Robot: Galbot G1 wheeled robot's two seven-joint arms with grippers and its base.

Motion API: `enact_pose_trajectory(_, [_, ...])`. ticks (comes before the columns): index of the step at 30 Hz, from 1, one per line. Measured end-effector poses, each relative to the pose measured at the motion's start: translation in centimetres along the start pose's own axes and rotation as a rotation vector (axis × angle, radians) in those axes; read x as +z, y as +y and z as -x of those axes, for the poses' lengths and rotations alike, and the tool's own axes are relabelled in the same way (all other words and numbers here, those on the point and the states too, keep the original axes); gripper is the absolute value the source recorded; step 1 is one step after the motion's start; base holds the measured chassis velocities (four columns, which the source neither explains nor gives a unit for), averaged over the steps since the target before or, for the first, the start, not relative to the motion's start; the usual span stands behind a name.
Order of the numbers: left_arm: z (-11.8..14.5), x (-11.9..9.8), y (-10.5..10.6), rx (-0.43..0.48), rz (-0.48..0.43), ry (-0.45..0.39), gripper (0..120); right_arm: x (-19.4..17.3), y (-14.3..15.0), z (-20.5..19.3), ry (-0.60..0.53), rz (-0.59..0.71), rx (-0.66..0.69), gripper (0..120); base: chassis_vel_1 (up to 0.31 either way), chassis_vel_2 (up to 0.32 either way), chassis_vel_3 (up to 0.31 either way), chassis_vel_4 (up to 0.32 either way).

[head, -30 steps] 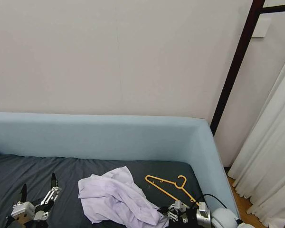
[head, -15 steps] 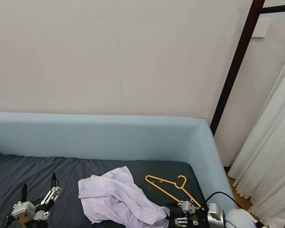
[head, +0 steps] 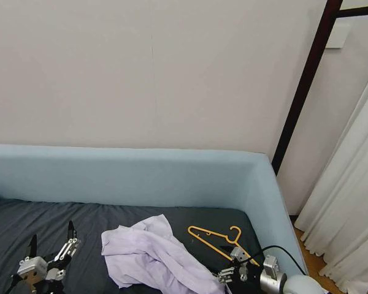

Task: Pick up the clothes from the sofa and hang them on the clothes hanger.

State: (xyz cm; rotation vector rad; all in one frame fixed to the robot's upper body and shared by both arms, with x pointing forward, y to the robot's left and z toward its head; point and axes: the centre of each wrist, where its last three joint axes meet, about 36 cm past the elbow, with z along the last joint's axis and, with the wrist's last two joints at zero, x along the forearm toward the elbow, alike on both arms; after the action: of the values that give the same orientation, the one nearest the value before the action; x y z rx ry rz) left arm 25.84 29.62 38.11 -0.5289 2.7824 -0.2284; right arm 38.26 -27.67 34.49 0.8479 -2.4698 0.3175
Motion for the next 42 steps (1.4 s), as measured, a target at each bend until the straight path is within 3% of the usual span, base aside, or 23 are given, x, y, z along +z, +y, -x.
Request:
enact_pose_trajectory(5, [0.0,0.1,-0.2,-0.001,-0.006,0.000,100,-8.2,7.8,-0.5,0.220,0.287,0.212,100,0.000,0.000,0.000,0.000])
enact_pose_trajectory(12, [0.0,0.3,-0.1,-0.001,-0.005,-0.002,100,-14.7,9.7,-1.9,0.353,0.548,0.229,100,0.000,0.000,0.000,0.000])
enact_pose_trajectory(18, [0.0,0.4,-0.2,0.001,-0.009,-0.001,100,-14.9,9.4,0.5,0.447,0.661,0.363,100,0.000,0.000,0.000,0.000])
enact_pose_trajectory(22, [0.2,0.4,-0.2,0.002,-0.011,-0.005,100,-12.7,9.8,2.7,0.511,0.719,0.486,100,0.000,0.000,0.000,0.000])
enact_pose_trajectory(42, [0.0,0.5,0.0,-0.009,-0.008,-0.007,100,-10.0,11.6,2.0,0.545,0.750,0.473,100,0.000,0.000,0.000,0.000])
